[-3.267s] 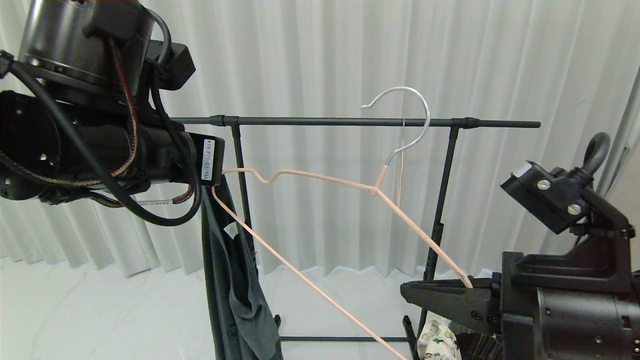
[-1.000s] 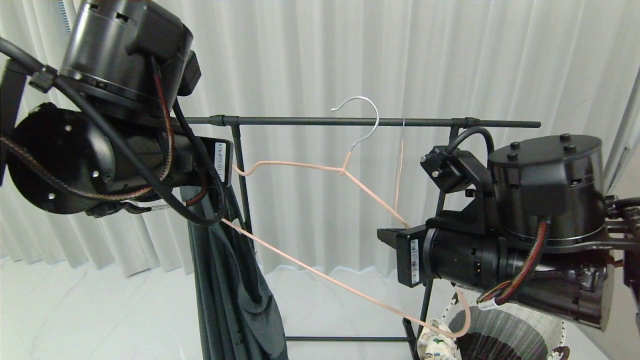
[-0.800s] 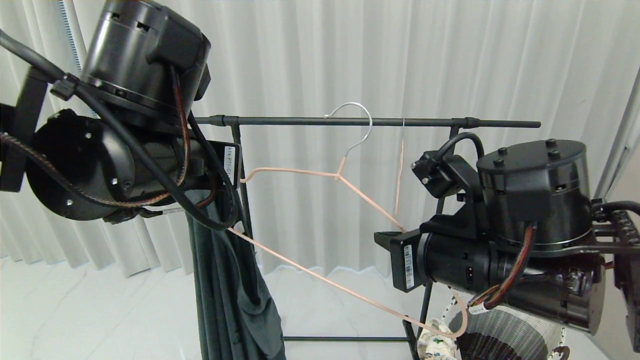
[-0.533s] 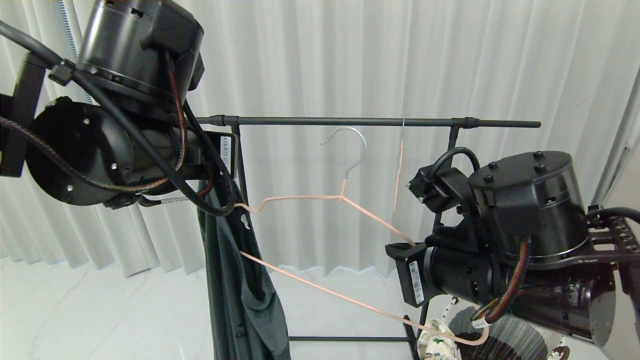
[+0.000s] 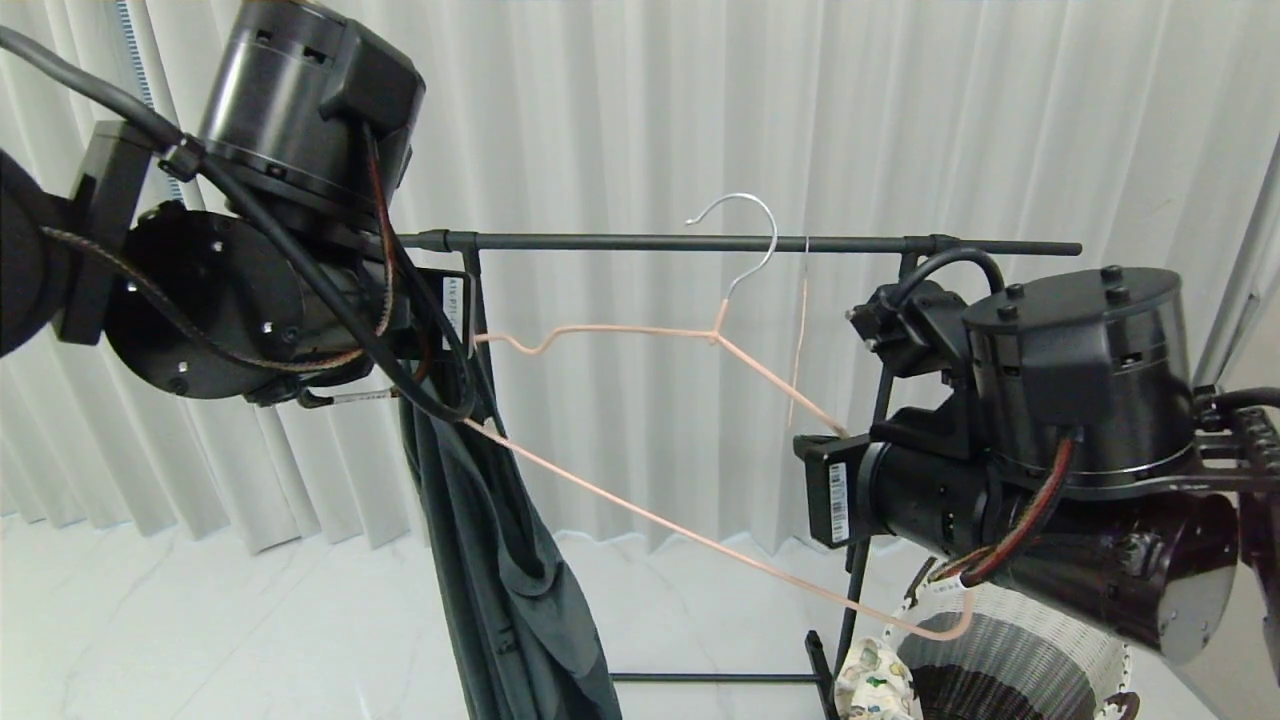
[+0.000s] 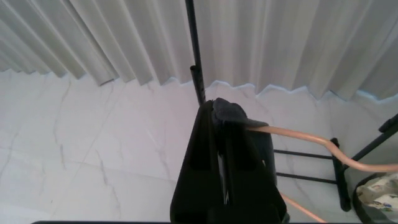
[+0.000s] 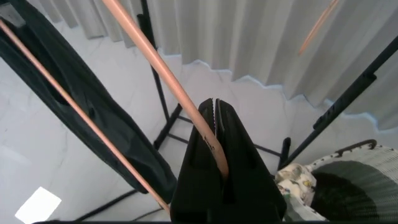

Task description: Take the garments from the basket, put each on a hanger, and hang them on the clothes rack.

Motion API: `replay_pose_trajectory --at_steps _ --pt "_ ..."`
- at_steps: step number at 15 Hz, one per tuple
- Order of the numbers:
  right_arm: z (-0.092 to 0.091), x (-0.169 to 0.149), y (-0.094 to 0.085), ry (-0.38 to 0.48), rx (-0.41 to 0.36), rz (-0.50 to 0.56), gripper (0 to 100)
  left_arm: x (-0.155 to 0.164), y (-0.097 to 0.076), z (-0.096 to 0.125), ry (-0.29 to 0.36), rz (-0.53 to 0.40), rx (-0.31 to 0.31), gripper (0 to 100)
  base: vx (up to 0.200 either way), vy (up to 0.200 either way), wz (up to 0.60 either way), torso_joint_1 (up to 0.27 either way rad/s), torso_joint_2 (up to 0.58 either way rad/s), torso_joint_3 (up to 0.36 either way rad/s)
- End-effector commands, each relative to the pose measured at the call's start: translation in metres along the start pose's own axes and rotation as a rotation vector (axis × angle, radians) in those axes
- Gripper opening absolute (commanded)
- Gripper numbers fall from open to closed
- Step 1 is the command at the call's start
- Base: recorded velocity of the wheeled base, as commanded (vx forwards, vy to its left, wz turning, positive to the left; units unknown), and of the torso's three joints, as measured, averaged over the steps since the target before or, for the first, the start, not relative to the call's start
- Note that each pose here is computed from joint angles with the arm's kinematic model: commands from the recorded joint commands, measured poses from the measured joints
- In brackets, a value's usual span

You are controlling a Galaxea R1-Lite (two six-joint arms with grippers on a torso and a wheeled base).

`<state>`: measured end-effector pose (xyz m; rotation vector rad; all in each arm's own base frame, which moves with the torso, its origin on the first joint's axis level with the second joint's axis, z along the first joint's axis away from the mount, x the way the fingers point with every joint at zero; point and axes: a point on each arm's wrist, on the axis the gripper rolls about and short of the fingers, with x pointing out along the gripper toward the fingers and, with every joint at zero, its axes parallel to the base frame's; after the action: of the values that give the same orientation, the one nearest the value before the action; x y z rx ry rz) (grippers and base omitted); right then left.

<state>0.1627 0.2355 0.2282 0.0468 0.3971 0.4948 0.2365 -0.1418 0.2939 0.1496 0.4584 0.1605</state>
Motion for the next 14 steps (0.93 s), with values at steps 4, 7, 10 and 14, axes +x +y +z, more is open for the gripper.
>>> replay_pose_trajectory --at_steps 4,7,10,14 --pt "-0.007 0.022 0.008 0.003 -0.016 -0.079 0 0.003 -0.006 0.002 0.000 -0.007 -0.013 0 0.000 0.000 0.00 0.000 0.00 0.000" --pt "-0.004 0.030 0.013 -0.010 -0.015 -0.102 0 0.003 -0.004 0.005 -0.009 -0.002 -0.023 0 0.000 0.000 0.00 0.000 0.00 0.000" --pt "0.000 0.034 0.018 -0.023 -0.011 -0.102 0 0.001 -0.006 0.006 -0.012 -0.009 -0.022 0 0.000 0.000 0.00 0.000 0.00 0.000" --pt "0.003 0.040 0.033 -0.039 -0.018 -0.084 0 0.000 -0.013 0.006 -0.014 -0.029 -0.035 0 0.000 0.000 0.00 0.000 0.00 0.000"
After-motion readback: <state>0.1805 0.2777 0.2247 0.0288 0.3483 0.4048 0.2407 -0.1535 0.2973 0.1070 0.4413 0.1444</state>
